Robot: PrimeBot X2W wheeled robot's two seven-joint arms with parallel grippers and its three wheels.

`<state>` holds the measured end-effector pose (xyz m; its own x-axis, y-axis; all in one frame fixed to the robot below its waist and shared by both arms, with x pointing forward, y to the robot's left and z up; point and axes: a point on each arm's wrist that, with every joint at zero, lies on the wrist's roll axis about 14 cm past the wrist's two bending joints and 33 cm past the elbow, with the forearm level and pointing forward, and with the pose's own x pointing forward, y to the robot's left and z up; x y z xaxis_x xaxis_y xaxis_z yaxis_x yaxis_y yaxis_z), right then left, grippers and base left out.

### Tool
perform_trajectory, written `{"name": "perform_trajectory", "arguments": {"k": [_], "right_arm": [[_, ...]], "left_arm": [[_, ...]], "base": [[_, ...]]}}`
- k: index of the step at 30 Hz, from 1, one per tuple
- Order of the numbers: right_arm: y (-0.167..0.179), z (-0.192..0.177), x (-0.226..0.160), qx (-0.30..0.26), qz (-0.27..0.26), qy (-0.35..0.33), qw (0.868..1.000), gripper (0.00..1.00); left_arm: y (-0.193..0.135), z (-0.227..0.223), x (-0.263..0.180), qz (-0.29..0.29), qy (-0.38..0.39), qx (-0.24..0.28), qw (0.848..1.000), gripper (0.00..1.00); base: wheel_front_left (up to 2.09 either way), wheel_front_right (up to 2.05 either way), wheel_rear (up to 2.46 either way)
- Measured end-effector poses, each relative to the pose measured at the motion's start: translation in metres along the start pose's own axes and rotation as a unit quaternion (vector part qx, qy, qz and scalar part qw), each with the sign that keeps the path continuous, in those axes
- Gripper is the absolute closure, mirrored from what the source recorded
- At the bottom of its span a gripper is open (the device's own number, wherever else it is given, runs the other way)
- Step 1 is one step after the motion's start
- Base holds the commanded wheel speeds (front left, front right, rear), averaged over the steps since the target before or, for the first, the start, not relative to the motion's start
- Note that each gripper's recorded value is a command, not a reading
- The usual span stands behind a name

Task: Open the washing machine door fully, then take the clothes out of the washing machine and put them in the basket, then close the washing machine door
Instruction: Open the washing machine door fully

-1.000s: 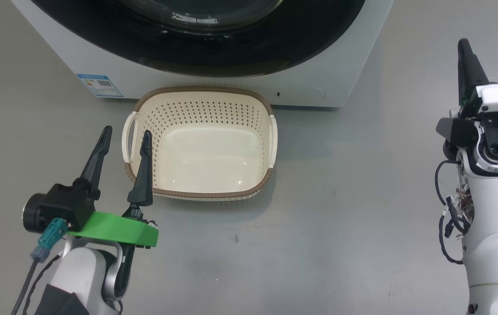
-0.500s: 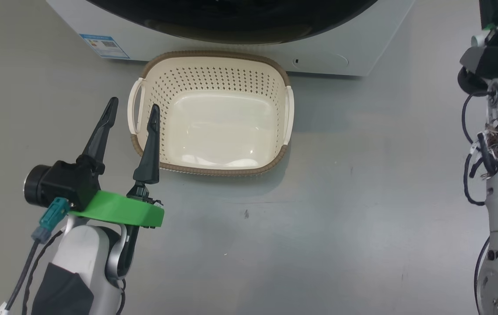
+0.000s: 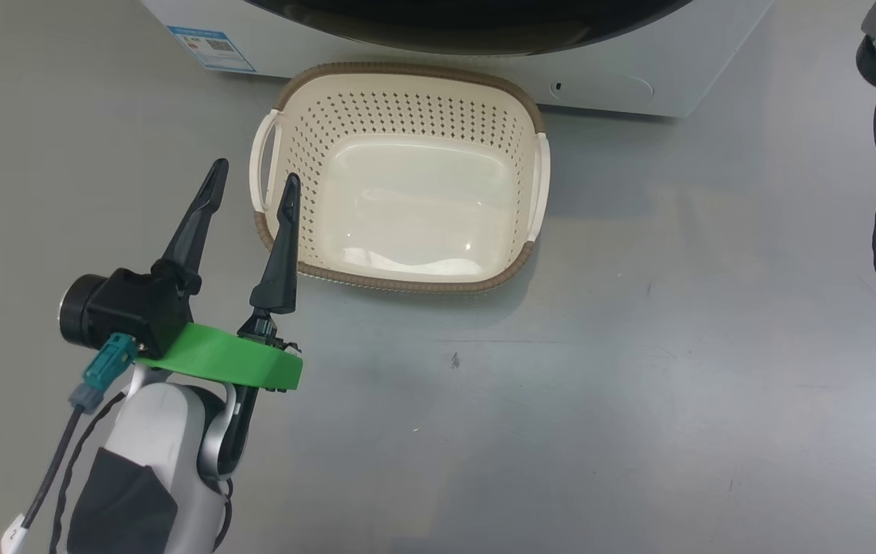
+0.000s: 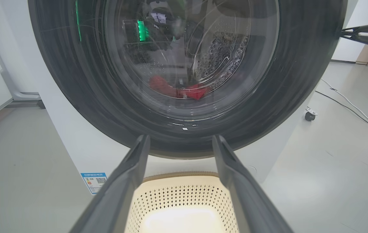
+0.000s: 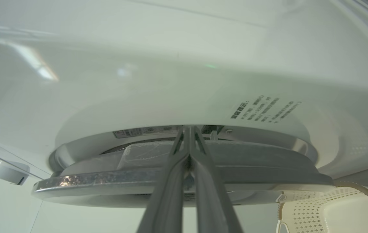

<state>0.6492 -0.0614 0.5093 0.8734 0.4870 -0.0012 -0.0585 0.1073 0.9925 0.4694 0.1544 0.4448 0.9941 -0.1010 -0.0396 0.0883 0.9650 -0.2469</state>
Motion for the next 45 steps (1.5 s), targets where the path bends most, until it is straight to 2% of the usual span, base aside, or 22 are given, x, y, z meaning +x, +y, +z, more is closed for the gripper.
{"name": "perform_trajectory", "arguments": {"k": [9, 20, 45], "right_arm": [[0.008, -0.021, 0.023, -0.022, -0.001, 0.055, 0.998, 1.0], [0.014, -0.025, 0.037, -0.025, -0.003, 0.078, 0.997, 1.0], [0.009, -0.033, 0.034, -0.003, 0.001, 0.144, 0.99, 1.0]], "left_arm": [[0.008, -0.002, -0.001, 0.009, 0.005, 0.003, 1.0, 0.0], [0.012, -0.005, -0.002, 0.014, 0.009, 0.003, 1.0, 0.0], [0.012, -0.008, 0.004, 0.011, 0.01, 0.002, 1.0, 0.0]], "base": [[0.0, 0.0, 0.0], [0.0, 0.0, 0.0], [0.0, 0.0, 0.0]]}}
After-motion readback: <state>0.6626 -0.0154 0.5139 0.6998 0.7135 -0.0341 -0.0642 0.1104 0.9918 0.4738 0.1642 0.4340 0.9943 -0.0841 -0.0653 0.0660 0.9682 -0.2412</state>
